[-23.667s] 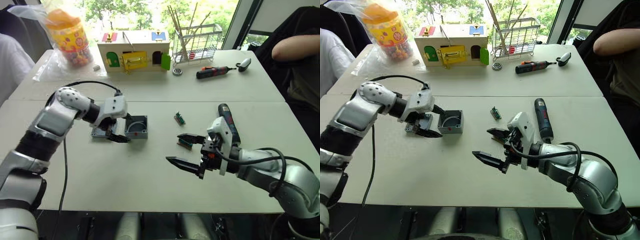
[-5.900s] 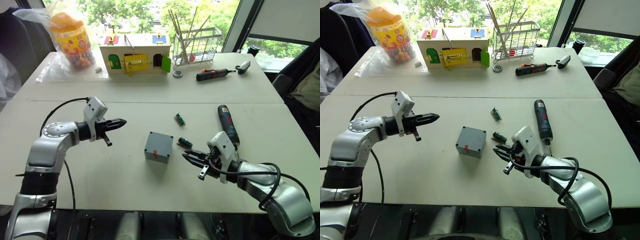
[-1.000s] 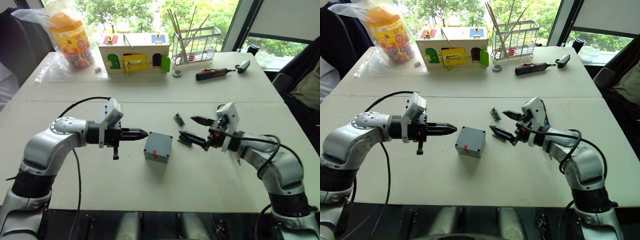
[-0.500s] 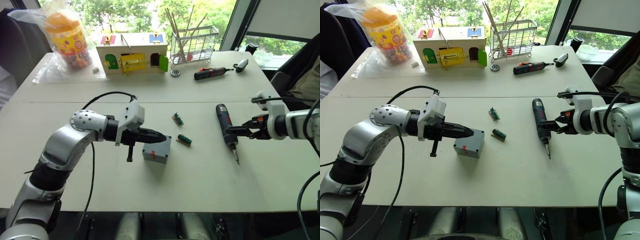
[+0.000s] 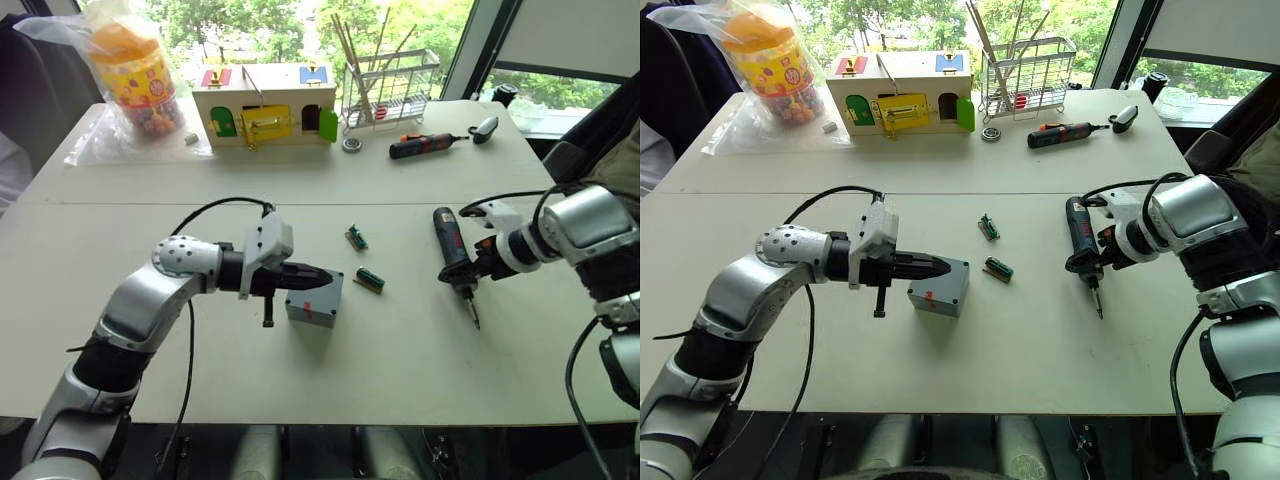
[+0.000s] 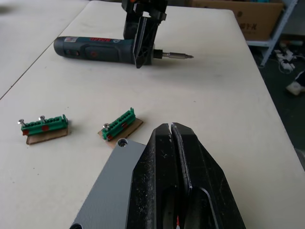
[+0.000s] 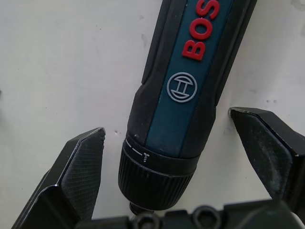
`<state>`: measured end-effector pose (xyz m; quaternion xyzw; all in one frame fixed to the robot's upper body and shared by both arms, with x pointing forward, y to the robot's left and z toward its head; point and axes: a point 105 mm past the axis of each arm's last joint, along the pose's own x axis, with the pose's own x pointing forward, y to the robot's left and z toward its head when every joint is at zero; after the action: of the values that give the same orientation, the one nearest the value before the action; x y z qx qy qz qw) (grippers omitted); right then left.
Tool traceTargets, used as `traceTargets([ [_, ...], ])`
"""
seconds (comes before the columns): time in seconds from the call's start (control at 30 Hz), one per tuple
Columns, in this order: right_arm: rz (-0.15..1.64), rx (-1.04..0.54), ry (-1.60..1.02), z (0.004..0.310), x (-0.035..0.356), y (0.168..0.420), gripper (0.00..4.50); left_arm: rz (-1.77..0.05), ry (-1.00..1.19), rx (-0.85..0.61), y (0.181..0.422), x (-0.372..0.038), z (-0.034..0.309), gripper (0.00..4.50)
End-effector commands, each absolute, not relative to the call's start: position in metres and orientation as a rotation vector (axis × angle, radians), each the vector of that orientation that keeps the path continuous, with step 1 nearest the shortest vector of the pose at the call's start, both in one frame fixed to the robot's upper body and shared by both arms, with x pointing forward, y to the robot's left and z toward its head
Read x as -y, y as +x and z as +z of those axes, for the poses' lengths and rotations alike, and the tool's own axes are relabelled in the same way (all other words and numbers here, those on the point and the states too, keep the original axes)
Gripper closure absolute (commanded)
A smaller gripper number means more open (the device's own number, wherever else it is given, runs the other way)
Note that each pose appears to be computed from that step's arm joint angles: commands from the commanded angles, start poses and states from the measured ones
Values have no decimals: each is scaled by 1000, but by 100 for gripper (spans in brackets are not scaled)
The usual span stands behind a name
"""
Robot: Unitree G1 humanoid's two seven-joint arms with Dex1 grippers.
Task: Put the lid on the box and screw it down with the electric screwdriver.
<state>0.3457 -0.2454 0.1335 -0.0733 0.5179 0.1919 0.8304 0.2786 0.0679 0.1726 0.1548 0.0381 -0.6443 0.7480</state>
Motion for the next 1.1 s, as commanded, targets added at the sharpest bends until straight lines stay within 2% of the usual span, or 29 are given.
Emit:
traceTargets([
  [0.03, 426, -1109, -193, 132, 242, 355, 1, -1385, 351, -35, 276, -66, 180, 450],
  [0.13, 450, -1141, -255, 126, 242, 357, 1, -1364, 340, -34, 275, -68, 178, 450],
  [0.17, 467, -1157, -255, 125, 240, 355, 49, -1356, 338, -32, 275, -68, 178, 450],
  [0.2, 478, -1174, -265, 123, 239, 354, 75, -1348, 337, -29, 275, -69, 178, 450],
  [0.37, 450, -1232, -311, 107, 253, 349, 264, -1323, 330, -23, 274, -72, 180, 450],
  [0.53, 403, -1216, -305, 108, 264, 352, 269, -1314, 327, -20, 278, -75, 183, 450],
  [0.63, 350, -1108, -282, 133, 273, 366, 269, -1313, 308, -15, 285, -77, 186, 450],
  [0.8, 286, -801, -50, 211, 269, 389, 269, -1319, 249, -16, 298, -86, 192, 450],
  [0.93, 379, -488, 199, 279, 246, 393, 269, -1322, 222, -28, 303, -96, 196, 450],
  [1.0, 469, -124, 212, 325, 228, 390, 269, -1321, 204, -48, 304, -104, 197, 450],
  [1.07, 464, 228, 225, 359, 223, 371, 269, -1326, 198, -83, 302, -108, 195, 450],
  [1.1, 439, 305, 258, 363, 221, 364, 269, -1329, 229, -111, 302, -110, 190, 450],
])
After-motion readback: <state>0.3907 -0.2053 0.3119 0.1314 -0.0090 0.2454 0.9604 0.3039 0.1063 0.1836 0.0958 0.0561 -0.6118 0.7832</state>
